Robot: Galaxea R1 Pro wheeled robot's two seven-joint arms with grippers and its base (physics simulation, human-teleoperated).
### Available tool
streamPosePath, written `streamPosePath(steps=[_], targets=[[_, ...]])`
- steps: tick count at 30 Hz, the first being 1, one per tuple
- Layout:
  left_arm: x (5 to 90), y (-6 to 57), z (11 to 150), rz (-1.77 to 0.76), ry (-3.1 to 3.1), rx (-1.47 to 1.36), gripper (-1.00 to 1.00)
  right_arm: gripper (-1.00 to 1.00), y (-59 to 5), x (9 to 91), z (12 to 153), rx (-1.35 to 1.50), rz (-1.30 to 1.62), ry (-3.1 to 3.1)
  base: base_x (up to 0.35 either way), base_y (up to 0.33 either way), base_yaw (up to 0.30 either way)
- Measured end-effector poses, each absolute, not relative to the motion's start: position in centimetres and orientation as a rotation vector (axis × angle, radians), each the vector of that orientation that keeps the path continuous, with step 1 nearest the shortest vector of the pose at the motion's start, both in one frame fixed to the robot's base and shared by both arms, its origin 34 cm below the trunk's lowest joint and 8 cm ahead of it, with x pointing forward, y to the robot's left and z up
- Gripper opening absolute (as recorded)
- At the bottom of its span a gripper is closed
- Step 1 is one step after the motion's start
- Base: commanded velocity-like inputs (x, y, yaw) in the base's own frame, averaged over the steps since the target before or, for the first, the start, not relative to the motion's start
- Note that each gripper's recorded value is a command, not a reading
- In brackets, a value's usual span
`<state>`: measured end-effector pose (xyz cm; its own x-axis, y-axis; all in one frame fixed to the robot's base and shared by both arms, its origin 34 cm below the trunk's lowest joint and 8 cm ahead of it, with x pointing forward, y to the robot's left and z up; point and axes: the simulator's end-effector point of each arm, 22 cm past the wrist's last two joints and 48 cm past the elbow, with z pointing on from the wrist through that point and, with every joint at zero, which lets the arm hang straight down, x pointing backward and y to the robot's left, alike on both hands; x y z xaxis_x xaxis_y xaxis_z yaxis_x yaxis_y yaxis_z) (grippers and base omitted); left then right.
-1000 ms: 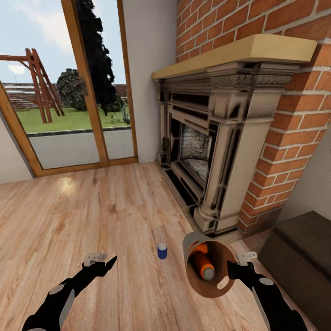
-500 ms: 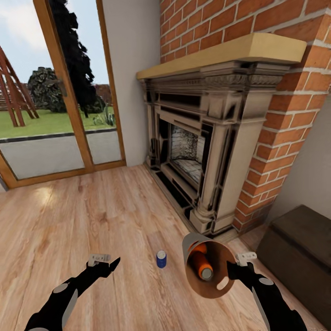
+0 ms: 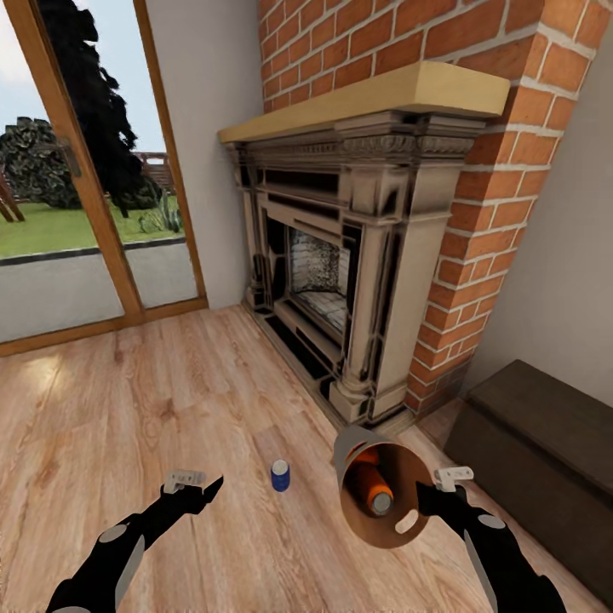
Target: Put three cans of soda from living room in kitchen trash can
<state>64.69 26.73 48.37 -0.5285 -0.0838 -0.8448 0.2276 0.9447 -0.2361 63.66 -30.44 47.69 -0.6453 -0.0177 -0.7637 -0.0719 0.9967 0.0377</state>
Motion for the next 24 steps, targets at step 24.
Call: streamPosePath(steps=[24], targets=[[64.10,26.10,47.69,-0.407,2.106,0.109,1.00,-1.00,-29.54,63.68,47.75,-0.057,0.096,2.268,-0.022,0.181,-0.135]])
